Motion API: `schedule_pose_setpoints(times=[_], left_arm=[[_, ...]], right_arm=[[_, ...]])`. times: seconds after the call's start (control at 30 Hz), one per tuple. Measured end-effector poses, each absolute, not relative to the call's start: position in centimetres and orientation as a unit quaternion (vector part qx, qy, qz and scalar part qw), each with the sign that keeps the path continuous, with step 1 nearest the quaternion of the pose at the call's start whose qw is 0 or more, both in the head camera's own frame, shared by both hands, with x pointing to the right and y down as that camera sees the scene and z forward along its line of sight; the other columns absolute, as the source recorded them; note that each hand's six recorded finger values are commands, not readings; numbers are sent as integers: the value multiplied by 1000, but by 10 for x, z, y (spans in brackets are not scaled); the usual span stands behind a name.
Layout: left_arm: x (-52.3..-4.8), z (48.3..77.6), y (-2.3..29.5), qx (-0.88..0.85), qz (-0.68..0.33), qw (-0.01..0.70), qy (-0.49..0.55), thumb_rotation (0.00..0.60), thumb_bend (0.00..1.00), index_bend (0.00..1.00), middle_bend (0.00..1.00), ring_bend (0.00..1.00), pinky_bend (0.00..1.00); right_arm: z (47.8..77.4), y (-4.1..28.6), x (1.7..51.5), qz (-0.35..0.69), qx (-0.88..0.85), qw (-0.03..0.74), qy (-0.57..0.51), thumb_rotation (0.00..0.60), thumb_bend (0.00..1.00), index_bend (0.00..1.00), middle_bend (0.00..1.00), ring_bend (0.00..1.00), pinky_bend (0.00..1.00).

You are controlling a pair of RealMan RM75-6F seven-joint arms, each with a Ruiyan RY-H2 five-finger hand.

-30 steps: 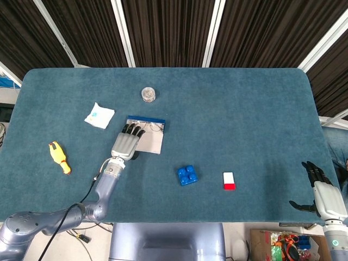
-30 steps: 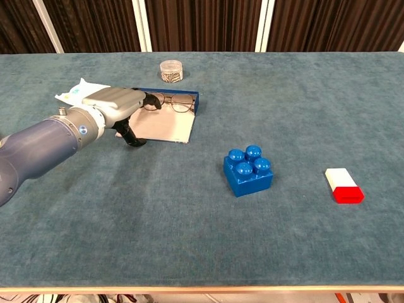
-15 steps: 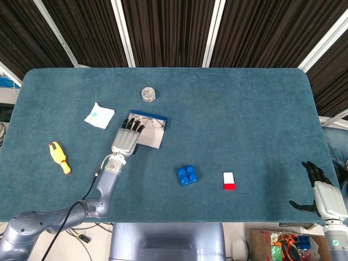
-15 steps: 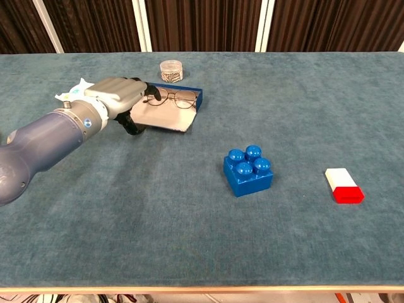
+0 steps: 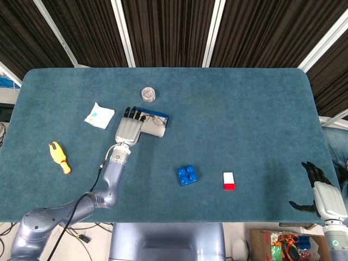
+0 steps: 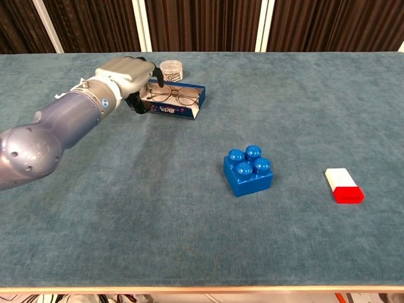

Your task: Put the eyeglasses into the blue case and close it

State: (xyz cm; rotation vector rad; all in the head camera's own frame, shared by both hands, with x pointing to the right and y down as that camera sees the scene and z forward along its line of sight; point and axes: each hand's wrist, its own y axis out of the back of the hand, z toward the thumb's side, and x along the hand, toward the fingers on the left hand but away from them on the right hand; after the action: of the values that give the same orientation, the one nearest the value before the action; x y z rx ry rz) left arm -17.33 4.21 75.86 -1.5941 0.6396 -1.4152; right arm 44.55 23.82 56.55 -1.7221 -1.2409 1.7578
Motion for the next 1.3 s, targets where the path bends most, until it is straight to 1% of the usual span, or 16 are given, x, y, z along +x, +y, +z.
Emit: schedule_pose_setpoints(times=[0.23,0.37,0.73,1.03,1.17,1.3], left_arm=[[-168,771,45,-648,-577,421,264,600,420,394,119,13,68],[-166,769,46,-655,-565,418,277,600,420,446,119,13,68],[-174,767,44,-645,-569,427,281,600,420,537,127,13,65],[-177,765,41,-641,-571,428,283,600,421,573,133,13,65],[-178,765,42,-639,-573,430,280,600,467,591,135,13,65],[-179,766,44,-641,-574,426,278,600,469,593,134,13,62]], right_arm=[[566,238,446,626,-613,189,-444,600,66,0,0,0,173],[566,238,446,625,-614,187,-444,600,66,0,0,0,173],[567,240,445,629,-614,179,-442,600,68,0,0,0,173],[567,240,445,634,-612,178,-439,600,92,0,0,0,173],[567,240,445,634,-611,178,-440,600,99,0,0,0,173],[566,239,445,632,-611,178,-442,600,99,0,0,0,173]])
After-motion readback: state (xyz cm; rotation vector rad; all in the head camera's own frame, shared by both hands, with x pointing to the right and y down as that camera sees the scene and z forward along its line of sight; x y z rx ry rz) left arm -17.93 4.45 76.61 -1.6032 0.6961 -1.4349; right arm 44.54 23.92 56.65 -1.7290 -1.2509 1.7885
